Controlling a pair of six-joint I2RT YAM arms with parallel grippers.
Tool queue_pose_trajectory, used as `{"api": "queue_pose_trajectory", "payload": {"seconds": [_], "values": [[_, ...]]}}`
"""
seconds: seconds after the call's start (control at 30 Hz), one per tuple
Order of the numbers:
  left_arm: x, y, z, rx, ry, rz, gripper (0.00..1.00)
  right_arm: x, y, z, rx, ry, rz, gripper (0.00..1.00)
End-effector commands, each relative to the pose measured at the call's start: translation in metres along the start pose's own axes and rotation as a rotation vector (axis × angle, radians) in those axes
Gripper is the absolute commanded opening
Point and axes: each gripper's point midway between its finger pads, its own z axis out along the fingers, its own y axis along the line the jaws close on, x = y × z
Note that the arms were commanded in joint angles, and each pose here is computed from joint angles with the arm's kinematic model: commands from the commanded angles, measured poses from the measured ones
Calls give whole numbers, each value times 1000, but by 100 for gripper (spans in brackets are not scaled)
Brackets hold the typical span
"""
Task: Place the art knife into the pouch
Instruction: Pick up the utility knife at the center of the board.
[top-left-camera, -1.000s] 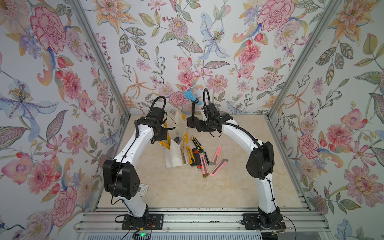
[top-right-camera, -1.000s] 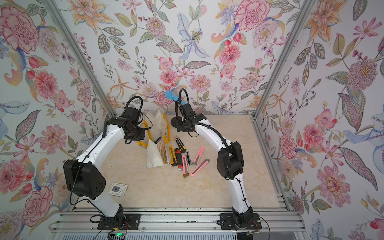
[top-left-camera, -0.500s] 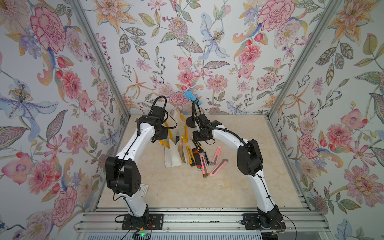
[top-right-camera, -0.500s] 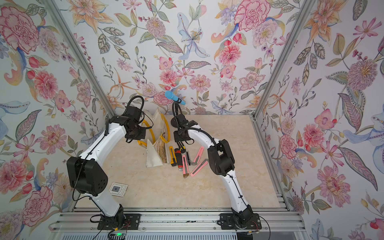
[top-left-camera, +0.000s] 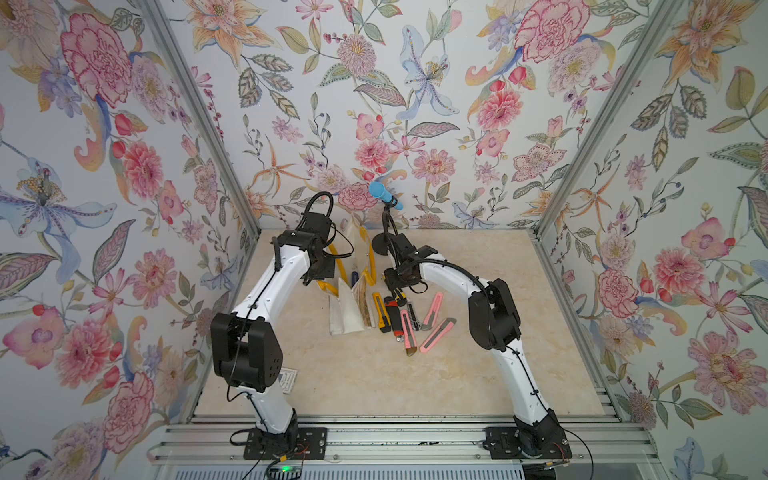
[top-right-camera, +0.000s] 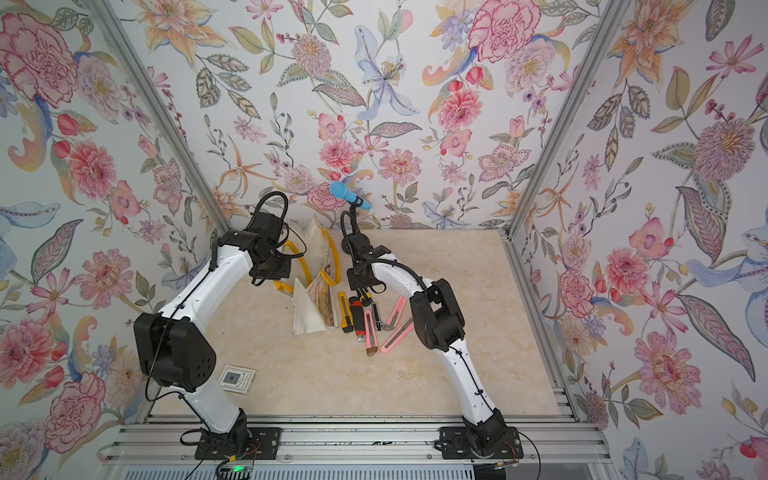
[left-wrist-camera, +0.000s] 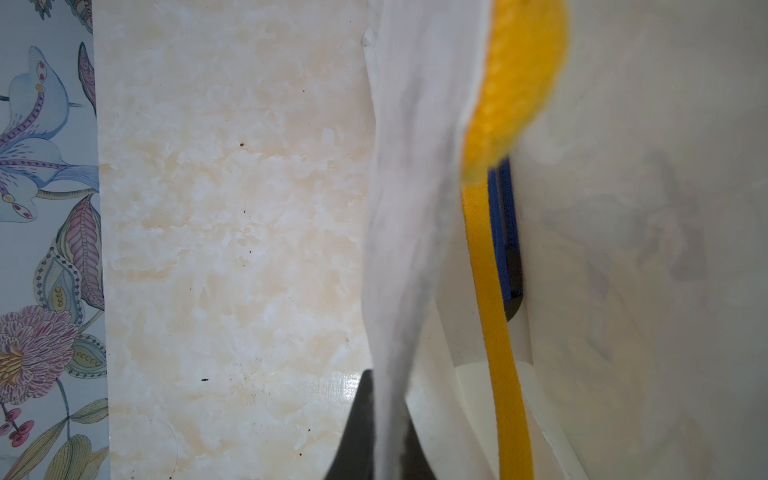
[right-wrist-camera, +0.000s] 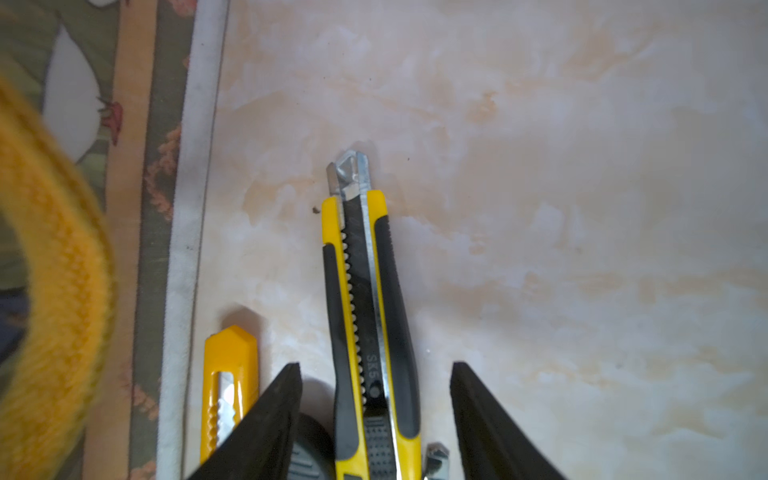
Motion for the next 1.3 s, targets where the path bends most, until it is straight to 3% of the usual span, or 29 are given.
{"api": "queue_pose_trajectory", "payload": {"seconds": [0.0, 0.67, 0.8, 0.97, 1.27], "values": [[-2, 8, -1, -29, 6, -18, 0, 18, 3, 15, 22, 47, -45, 60], [13, 9, -6, -25, 11, -51, 0, 42, -15, 38, 97, 106, -42, 58], [13, 9, -7, -23, 11, -55, 0, 48, -15, 43, 89, 125, -42, 49], [14, 8, -7, -19, 10, -56, 0, 48, -21, 40, 115, 120, -38, 28], [16, 4, -4, -8, 10, -53, 0, 0, -10, -6, 27, -4, 63, 25]]}}
